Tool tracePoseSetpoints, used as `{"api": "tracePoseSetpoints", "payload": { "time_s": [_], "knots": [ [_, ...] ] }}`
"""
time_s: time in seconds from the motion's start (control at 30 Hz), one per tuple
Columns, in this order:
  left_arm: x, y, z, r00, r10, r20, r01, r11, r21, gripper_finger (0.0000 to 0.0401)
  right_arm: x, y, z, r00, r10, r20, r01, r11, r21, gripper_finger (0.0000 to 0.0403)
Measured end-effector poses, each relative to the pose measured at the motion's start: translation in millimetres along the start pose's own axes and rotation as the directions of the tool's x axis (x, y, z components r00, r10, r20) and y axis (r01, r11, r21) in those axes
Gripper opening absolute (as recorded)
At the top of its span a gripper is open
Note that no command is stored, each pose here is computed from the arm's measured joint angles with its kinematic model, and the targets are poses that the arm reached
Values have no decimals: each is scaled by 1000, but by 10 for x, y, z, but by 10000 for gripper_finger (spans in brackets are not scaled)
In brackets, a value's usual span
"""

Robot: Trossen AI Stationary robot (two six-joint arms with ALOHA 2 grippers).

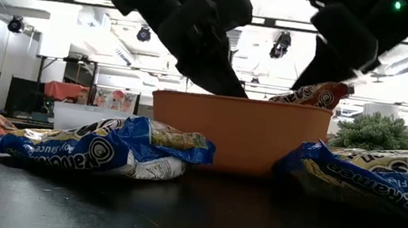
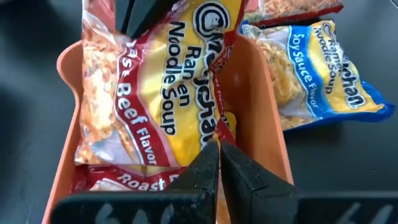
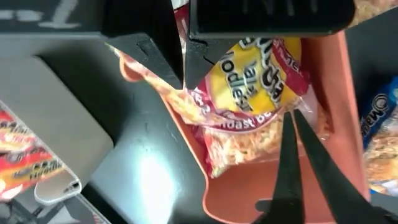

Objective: Sort Maruchan noodles
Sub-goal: Put the top red noodle packet into the orange bin, then put the middle blue noodle packet into the transparent bin

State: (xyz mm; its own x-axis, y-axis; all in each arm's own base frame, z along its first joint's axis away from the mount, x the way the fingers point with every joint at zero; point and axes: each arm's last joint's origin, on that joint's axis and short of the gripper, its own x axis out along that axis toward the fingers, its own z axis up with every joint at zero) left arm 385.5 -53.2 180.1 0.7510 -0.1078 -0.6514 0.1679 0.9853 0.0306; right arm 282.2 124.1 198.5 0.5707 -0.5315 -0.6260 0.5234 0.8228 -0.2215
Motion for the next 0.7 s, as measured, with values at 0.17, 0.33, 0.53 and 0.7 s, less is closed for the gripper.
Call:
{"api": "tracePoseSetpoints", "payload": {
  "time_s": [0.17, 0.33, 0.53, 0.7],
  "knots": [
    [-128, -20, 39, 1000, -5, -16, 5, 1000, 0, 0, -85, 9, 143, 1000, -5, 6, 6, 1000, -28, 9],
    [-262, -115, 60, 998, -29, -48, 29, 1000, 3, 0, -172, -15, 248, 999, -43, 14, 43, 997, -65, 9],
    [-457, -313, 53, 991, -69, -115, 69, 998, -6, 0, -247, -80, 296, 998, -48, 39, 54, 984, -170, 9],
    [-579, -517, 12, 978, -108, -178, 112, 994, 14, 0, -372, -227, 313, 998, -24, 62, 36, 978, -206, 9]
  ]
}}
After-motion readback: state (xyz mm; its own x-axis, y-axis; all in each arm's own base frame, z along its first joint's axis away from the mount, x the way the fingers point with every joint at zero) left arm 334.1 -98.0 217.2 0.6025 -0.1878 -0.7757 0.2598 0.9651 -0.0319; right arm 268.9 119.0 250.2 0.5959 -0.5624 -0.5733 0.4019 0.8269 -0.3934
